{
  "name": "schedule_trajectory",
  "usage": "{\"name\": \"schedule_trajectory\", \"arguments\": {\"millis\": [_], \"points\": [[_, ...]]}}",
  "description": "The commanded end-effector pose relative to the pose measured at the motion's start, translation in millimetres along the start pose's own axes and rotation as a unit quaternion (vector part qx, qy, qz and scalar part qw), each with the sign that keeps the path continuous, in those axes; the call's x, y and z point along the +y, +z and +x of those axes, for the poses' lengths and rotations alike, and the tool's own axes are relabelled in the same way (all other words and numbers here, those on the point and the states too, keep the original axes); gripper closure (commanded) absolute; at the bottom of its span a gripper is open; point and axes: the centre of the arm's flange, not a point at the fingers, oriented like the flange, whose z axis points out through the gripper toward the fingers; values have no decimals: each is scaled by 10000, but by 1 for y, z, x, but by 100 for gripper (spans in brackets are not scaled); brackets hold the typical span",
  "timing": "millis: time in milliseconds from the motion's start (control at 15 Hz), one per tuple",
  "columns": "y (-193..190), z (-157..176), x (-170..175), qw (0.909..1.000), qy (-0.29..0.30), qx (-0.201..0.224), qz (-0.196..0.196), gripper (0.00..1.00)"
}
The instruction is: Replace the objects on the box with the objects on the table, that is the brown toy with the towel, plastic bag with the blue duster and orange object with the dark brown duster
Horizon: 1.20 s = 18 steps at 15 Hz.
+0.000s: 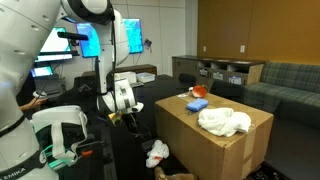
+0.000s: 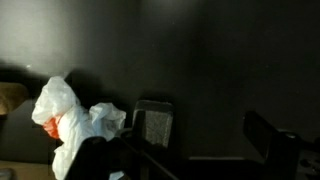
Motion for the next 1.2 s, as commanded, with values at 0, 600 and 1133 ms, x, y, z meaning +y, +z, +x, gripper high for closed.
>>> {"name": "schedule_trajectory", "arguments": {"millis": [0,600,1133], "points": [[16,2,-14,9996,120,-16,266,0],[47,25,-2,9989,343,-30,304,0],[71,46,22,9983,569,-17,153,0]]}}
